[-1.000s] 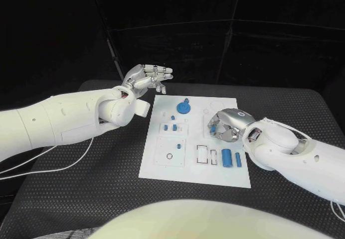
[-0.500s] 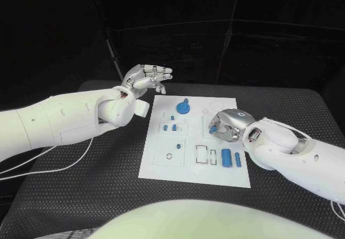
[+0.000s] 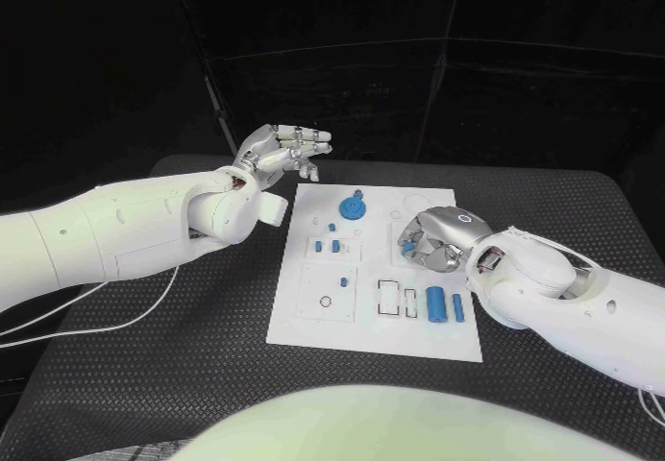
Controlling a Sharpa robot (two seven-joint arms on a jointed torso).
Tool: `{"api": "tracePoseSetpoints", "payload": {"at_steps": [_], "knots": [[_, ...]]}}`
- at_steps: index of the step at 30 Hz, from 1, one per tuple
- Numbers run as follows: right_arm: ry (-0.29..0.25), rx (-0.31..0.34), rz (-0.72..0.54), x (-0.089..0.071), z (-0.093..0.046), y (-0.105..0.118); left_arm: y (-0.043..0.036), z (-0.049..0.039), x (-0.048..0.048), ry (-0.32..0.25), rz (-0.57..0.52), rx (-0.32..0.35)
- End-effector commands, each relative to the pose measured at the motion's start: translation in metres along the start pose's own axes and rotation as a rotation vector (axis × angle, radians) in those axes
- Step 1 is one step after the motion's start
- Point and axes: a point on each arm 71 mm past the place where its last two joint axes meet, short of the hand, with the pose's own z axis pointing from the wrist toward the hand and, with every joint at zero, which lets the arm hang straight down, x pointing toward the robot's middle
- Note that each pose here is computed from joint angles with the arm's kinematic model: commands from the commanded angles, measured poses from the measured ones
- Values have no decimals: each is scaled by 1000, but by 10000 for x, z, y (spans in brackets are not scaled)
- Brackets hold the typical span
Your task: Assemble the parts on the task board
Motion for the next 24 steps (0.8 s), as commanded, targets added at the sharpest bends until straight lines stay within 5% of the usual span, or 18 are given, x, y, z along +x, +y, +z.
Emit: {"api": "tracePoseSetpoints", "payload": {"at_steps": [1,13,24], "knots": [[-80,-50,27,-76,-13,86,-11,5,8,9,-7,6],[-107,-113,114,-251,-113,351,3,8,4,8,-7,4],[-53,-237,248,-204,28,859,19,30,48,16,-11,3]]}}
